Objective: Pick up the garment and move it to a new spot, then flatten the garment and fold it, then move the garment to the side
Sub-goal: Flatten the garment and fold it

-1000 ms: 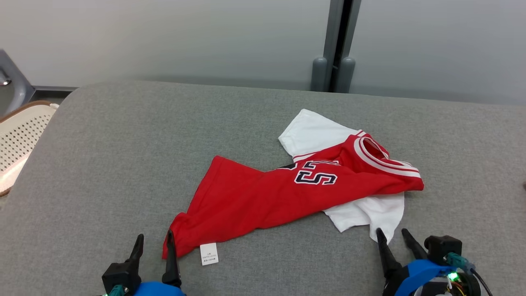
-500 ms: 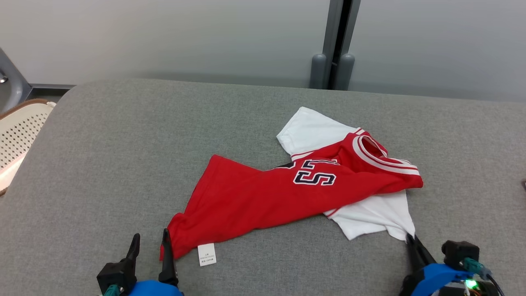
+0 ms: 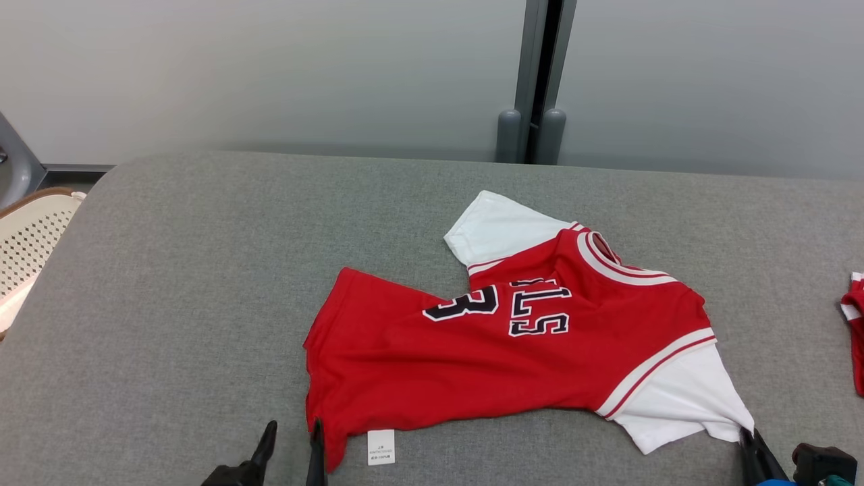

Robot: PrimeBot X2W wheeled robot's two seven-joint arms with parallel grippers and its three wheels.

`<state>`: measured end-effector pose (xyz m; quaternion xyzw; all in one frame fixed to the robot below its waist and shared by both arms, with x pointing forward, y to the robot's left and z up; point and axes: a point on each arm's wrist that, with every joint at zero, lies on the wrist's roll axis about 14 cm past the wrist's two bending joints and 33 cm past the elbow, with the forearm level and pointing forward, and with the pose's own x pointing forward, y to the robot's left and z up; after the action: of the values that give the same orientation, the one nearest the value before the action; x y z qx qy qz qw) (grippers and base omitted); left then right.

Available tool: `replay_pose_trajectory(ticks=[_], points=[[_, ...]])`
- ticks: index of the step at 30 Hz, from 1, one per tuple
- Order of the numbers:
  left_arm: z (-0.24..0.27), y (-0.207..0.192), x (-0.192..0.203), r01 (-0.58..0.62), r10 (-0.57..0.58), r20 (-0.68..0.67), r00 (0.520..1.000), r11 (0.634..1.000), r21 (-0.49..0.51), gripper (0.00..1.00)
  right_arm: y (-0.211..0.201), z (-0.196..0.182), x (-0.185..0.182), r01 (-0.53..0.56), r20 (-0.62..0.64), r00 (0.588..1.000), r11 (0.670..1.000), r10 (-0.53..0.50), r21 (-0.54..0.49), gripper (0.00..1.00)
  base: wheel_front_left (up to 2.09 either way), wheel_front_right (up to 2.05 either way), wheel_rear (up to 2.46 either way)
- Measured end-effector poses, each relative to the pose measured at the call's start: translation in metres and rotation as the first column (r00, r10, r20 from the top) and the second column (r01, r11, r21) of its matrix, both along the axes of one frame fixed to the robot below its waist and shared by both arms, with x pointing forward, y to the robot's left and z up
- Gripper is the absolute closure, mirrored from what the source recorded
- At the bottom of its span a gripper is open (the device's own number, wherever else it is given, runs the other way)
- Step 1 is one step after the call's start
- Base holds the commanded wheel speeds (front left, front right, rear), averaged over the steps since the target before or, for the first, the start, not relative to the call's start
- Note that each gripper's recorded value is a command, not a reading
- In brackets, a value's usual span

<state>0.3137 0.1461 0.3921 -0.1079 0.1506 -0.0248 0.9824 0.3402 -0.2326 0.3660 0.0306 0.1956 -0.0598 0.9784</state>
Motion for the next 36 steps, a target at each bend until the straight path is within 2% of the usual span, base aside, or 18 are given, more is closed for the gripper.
replay_pose_trajectory(ticks=[6,11,20,21,22,25,31,36], points=[[-0.011,-0.020,-0.013,0.068,-0.069,-0.038,0.997,0.997,-0.037,0.00,0.000,0.001,0.000,0.000,0.004,1.000,1.000,0.000,-0.003,1.00,0.00,0.00,0.00],[-0.027,-0.023,-0.023,0.074,-0.079,-0.102,0.992,0.996,-0.055,0.00,0.004,0.001,0.003,-0.011,0.004,1.000,1.000,0.011,0.000,1.00,0.00,0.00,0.00],[-0.032,-0.031,-0.015,0.100,-0.111,-0.118,0.987,0.991,-0.089,0.00,0.006,0.002,0.007,-0.017,0.009,1.000,1.000,0.017,0.001,1.00,0.00,0.00,0.00],[-0.032,-0.032,-0.014,0.103,-0.113,-0.117,0.987,0.991,-0.090,0.07,0.006,0.001,0.007,-0.017,0.008,1.000,1.000,0.017,0.002,1.00,0.00,0.00,0.00],[-0.032,-0.033,-0.014,0.107,-0.118,-0.117,0.986,0.990,-0.094,0.45,0.006,0.001,0.007,-0.017,0.007,1.000,1.000,0.016,0.003,1.00,0.00,0.00,0.00],[-0.034,-0.035,-0.015,0.115,-0.127,-0.126,0.984,0.989,-0.098,1.00,0.006,0.001,0.006,-0.014,0.006,1.000,1.000,0.014,0.007,1.00,0.00,0.00,0.00],[-0.023,-0.033,-0.005,0.106,-0.116,-0.083,0.990,0.988,-0.110,1.00,0.007,0.016,0.018,-0.008,0.065,0.998,1.000,0.006,0.024,1.00,0.00,0.00,0.00],[0.022,-0.029,0.023,0.110,-0.103,0.078,0.992,0.989,-0.103,1.00,0.005,0.070,0.044,0.003,0.249,0.968,0.998,-0.017,0.055,1.00,0.00,0.00,0.00]])
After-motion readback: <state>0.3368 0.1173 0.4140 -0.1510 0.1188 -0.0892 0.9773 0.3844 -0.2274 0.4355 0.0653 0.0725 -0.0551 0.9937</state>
